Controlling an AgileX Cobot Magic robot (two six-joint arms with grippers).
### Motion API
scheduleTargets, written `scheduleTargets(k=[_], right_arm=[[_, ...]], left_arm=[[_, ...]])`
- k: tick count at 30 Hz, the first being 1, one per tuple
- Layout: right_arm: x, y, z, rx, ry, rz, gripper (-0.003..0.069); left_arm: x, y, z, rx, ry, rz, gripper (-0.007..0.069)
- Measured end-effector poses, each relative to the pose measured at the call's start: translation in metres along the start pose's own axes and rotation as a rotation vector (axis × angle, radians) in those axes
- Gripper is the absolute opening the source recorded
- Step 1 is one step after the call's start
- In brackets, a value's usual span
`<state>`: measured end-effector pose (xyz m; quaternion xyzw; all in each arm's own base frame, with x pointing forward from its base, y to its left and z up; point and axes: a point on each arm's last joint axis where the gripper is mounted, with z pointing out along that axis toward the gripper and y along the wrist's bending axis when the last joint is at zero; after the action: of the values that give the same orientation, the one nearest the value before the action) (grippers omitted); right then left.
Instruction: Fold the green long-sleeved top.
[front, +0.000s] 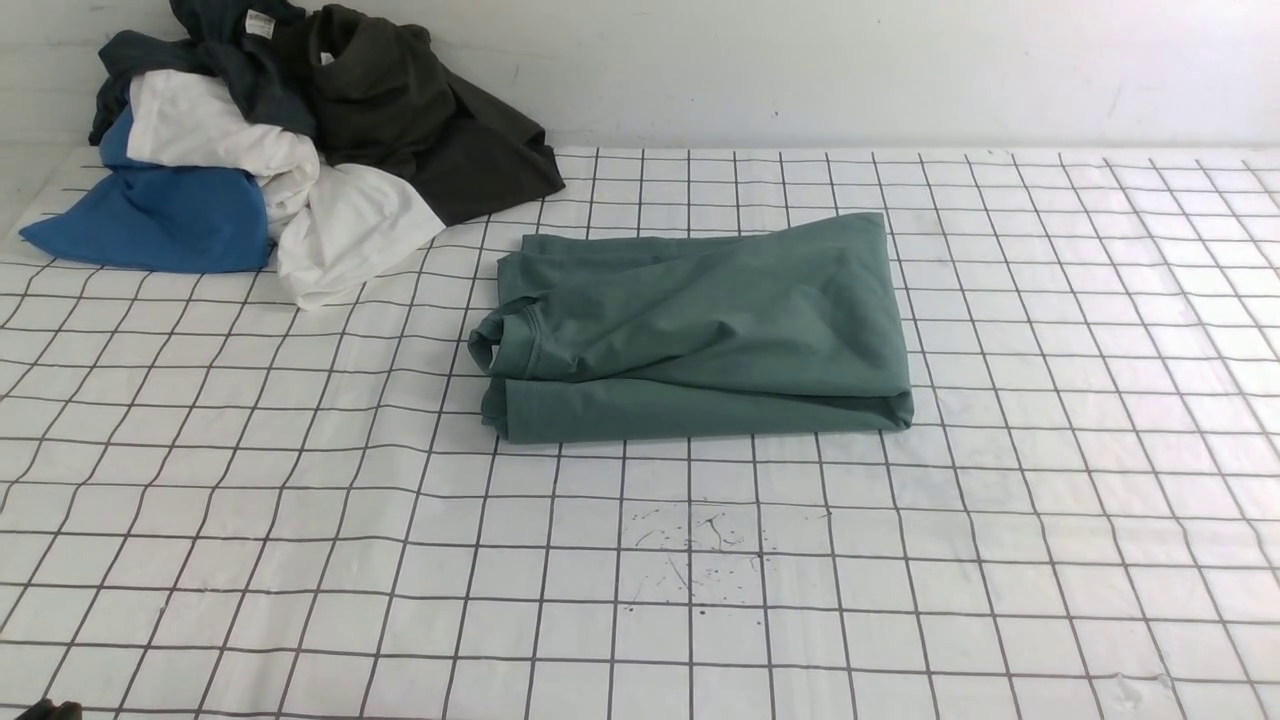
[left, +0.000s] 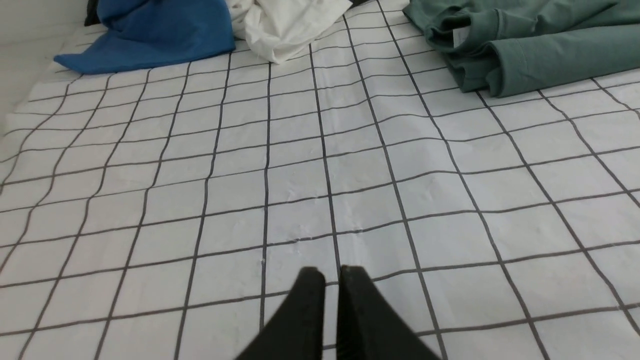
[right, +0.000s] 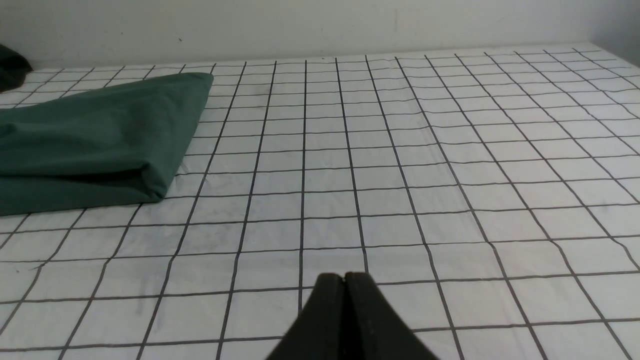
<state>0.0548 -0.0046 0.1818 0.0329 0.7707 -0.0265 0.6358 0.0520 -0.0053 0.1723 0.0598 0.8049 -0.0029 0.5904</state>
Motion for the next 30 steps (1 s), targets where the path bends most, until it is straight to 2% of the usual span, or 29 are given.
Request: scheduleTargets(k=[11,30], right_arm=[[0.0000,0.0000,0.0000,0.000,0.000,0.000,-0.0013],[0.0000,0.0001,0.0000,-0.001,0.000,0.002,-0.0013]], left_arm=[[0.0001,0.0003,0.0000,-0.004,0.000,-0.057,0.0026],[-0.0009,0.0007,0.0001,-0.007,-0.013,-0.060,0.0026]])
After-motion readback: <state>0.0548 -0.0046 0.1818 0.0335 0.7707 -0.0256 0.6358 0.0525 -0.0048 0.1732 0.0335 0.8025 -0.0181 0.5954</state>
